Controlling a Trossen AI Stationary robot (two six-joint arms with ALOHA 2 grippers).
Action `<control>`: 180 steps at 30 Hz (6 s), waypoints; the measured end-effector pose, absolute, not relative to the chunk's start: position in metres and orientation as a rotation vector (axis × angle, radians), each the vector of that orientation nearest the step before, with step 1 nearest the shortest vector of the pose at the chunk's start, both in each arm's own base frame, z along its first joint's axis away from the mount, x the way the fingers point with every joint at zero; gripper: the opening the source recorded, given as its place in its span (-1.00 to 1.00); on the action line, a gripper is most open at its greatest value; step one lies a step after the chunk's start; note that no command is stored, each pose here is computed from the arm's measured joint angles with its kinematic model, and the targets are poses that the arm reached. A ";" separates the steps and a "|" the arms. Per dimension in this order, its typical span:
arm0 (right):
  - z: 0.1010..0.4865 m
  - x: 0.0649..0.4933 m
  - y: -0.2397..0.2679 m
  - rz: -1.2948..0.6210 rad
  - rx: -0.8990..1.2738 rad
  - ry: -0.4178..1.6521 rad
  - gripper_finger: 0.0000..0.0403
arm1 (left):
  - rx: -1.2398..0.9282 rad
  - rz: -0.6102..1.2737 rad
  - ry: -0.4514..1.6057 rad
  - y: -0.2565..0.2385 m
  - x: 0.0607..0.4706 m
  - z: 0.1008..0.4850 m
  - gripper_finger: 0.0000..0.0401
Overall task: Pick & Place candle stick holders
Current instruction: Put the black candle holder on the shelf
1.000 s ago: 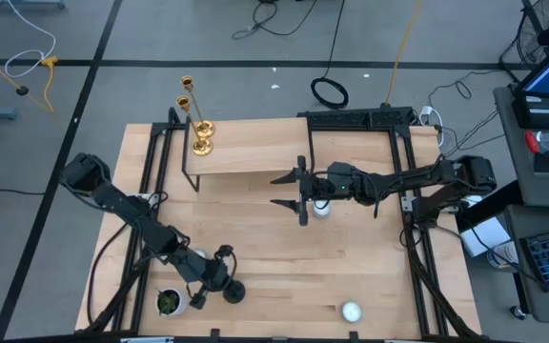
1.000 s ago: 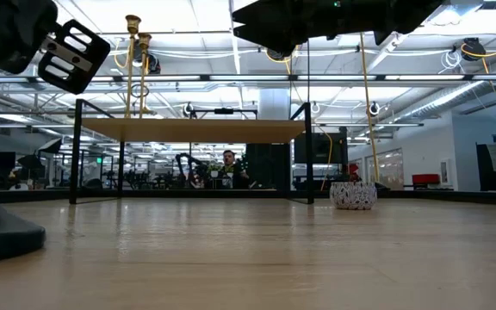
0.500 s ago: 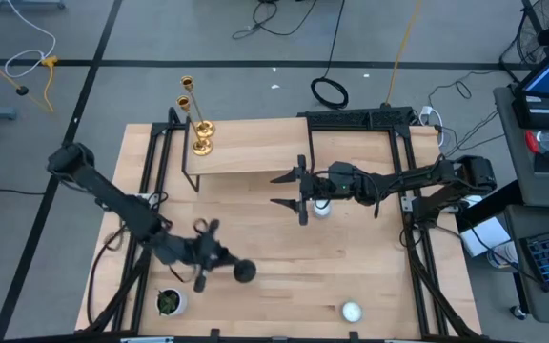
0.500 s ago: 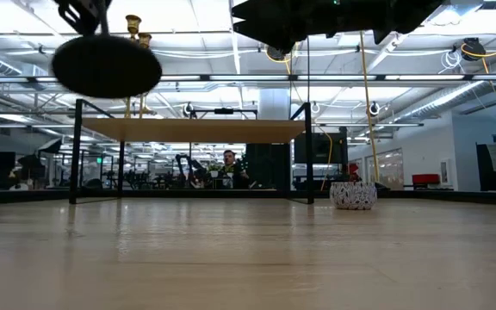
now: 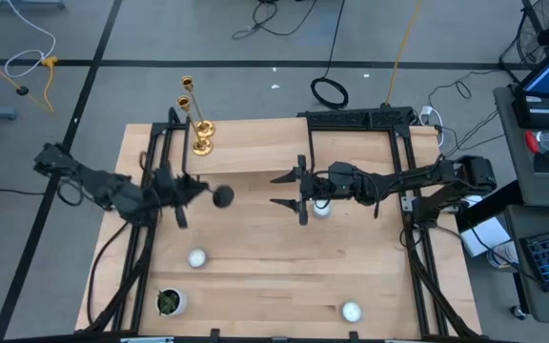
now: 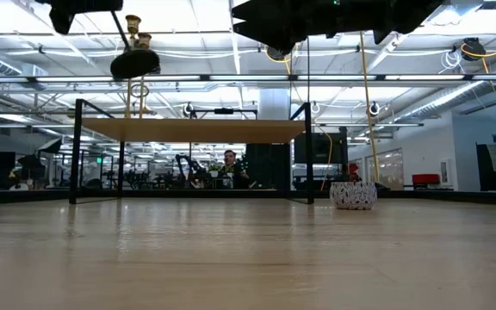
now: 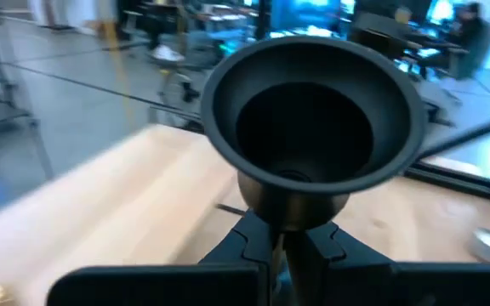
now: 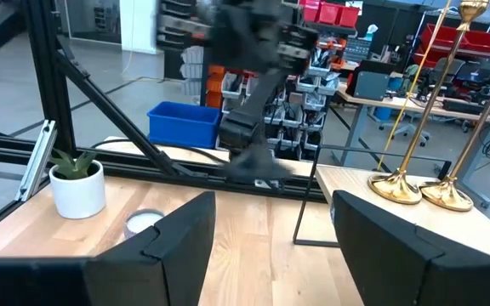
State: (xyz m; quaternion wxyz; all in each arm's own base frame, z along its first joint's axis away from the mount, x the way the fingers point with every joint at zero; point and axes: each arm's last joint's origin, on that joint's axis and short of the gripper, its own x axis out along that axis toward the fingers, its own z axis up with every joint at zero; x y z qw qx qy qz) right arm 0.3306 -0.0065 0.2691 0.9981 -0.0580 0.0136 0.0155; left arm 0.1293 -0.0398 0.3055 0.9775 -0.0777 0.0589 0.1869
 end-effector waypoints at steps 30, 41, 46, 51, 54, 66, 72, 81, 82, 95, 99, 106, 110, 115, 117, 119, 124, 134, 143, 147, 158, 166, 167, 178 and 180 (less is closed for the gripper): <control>0.269 0.331 -0.007 0.031 -0.116 0.028 0.15 | -0.186 0.807 0.286 0.025 0.117 0.287 -0.91; 0.269 0.331 -0.006 0.031 -0.116 0.028 0.15 | -0.168 0.808 0.308 0.030 0.117 0.287 -0.87; 0.269 0.331 -0.007 0.031 -0.116 0.029 0.15 | -0.142 0.813 0.324 0.032 0.116 0.287 -0.88; 0.269 0.331 -0.006 0.031 -0.116 0.029 0.15 | -0.112 0.811 0.349 0.032 0.116 0.285 -0.80; 0.269 0.331 -0.007 0.031 -0.116 0.029 0.15 | -0.099 0.806 0.354 0.032 0.116 0.285 -0.72; 0.269 0.331 -0.006 0.031 -0.116 0.032 0.15 | -0.095 0.805 0.362 0.032 0.119 0.284 -0.43; 0.268 0.331 -0.006 0.031 -0.115 0.036 0.15 | -0.080 0.756 0.371 0.031 0.118 0.285 -0.27; 0.268 0.331 -0.006 0.032 -0.115 0.036 0.15 | -0.035 0.751 0.394 0.031 0.120 0.284 -0.07; 0.268 0.331 -0.006 0.032 -0.115 0.036 0.15 | -0.034 0.751 0.399 0.031 0.121 0.284 -0.08; 0.268 0.331 -0.007 0.031 -0.115 0.035 0.16 | 0.005 0.785 0.344 0.033 0.129 0.289 -0.91; 0.268 0.331 -0.007 0.031 -0.115 0.035 0.16 | -0.035 0.790 0.330 0.033 0.129 0.289 -0.88; 0.268 0.331 -0.006 0.031 -0.115 0.035 0.16 | -0.082 0.742 0.321 0.032 0.130 0.289 -0.93; 0.268 0.331 -0.006 0.031 -0.115 0.035 0.16 | -0.074 0.776 0.320 0.033 0.129 0.289 -0.88; 0.268 0.331 -0.007 0.031 -0.115 0.035 0.16 | -0.063 0.779 0.326 0.033 0.130 0.289 -0.93; 0.268 0.331 -0.006 0.031 -0.115 0.035 0.16 | -0.060 0.790 0.325 0.033 0.129 0.289 -0.93; 0.268 0.331 -0.007 0.031 -0.115 0.035 0.16 | -0.061 0.806 0.326 0.035 0.129 0.288 -0.91; 0.268 0.331 -0.007 0.031 -0.115 0.035 0.16 | -0.059 0.853 0.332 0.041 0.127 0.288 -0.87; 0.268 0.331 -0.006 0.031 -0.115 0.035 0.16 | -0.111 0.785 0.350 0.044 0.127 0.286 -0.80; 0.268 0.331 -0.006 0.031 -0.115 0.035 0.16 | -0.114 0.770 0.357 0.044 0.127 0.286 -0.74; 0.268 0.331 -0.006 0.031 -0.115 0.035 0.16 | -0.115 0.770 0.354 0.044 0.127 0.286 -0.61; 0.268 0.331 -0.007 0.031 -0.115 0.035 0.16 | -0.119 0.765 0.335 0.043 0.124 0.288 -0.08; 0.268 0.331 -0.006 0.031 -0.115 0.035 0.16 | -0.167 0.677 0.299 0.038 0.112 0.302 -0.05; 0.268 0.331 -0.006 0.031 -0.115 0.035 0.16 | -0.185 0.644 0.304 0.037 0.112 0.302 -0.06; 0.268 0.331 -0.006 0.031 -0.115 0.035 0.16 | -0.186 0.696 0.374 0.037 0.107 0.296 -0.07; 0.268 0.331 -0.006 0.031 -0.115 0.035 0.16 | -0.179 0.714 0.372 0.037 0.107 0.296 -0.07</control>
